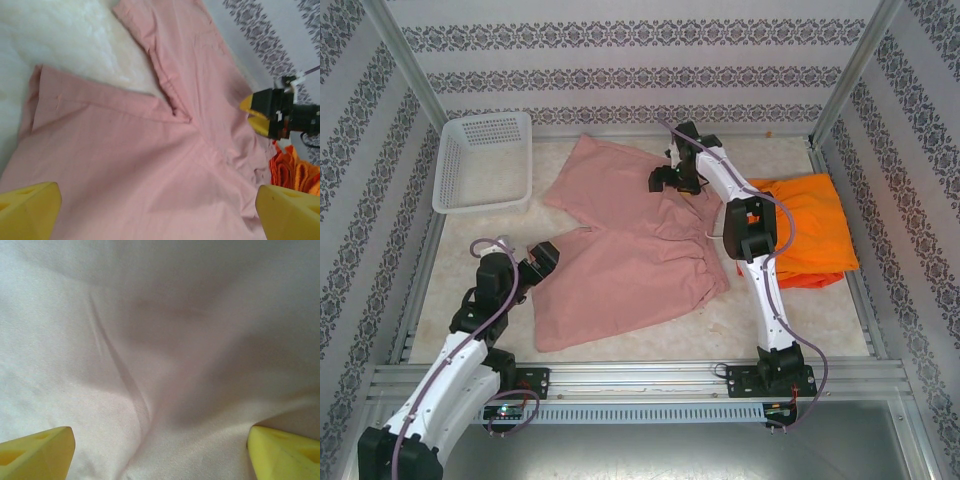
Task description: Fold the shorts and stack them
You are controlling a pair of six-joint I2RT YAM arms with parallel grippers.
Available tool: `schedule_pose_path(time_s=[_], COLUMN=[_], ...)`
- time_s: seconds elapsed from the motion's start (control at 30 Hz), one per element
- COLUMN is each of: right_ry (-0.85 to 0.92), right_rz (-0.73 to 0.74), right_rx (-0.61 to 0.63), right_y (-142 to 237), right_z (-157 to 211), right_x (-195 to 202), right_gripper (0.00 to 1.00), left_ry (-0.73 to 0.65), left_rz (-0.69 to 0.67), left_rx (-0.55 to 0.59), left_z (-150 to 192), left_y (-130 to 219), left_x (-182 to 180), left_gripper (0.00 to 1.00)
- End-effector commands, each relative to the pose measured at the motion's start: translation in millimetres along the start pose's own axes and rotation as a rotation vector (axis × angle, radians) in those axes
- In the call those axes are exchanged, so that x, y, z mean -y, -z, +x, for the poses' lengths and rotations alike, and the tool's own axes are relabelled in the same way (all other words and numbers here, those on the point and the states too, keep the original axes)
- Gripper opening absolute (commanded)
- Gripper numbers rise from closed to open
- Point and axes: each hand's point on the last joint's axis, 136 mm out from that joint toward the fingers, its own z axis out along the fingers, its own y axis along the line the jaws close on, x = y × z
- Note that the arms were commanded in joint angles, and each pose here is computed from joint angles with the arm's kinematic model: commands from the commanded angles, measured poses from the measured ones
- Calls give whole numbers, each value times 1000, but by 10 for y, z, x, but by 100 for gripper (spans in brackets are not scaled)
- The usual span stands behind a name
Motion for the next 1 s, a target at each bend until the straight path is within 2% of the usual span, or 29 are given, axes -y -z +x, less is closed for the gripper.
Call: schedule_pose_path(time_s=[0.0, 0.23, 0.37, 0.43, 0.5, 0.67, 0.83, 0.97], right_ry=[-3, 128, 197, 217, 225, 253, 278, 260], right_rz=[-68, -139, -165, -175, -186, -212, -189, -162], right_rx=[62, 311, 447, 499, 558, 667, 669, 677], right_y=[263, 1361, 2001, 2243, 2464, 2795, 2876, 2907], right_z=[-135, -334, -219, -105, 30, 401, 718, 901], right_x=[-165, -628, -804, -841, -851, -865, -793, -674], right_gripper=[89, 90, 90, 91, 91, 93, 94, 94], left_ry=[56, 48, 36, 41, 53, 82, 28, 12], left_rz=[-80, -221, -324, -376, -417, -487, -521, -530], left_rx=[-117, -212, -237, -239, -251, -367, -457, -542], left_z=[220, 547, 654, 699, 764, 1034, 1200, 1398], left_y=[115, 363, 597, 707, 784, 799, 766, 752], left_x=[-132, -387, -571, -687, -792, -912, -883, -895], left_gripper=[99, 92, 88, 80, 80, 80, 71, 68])
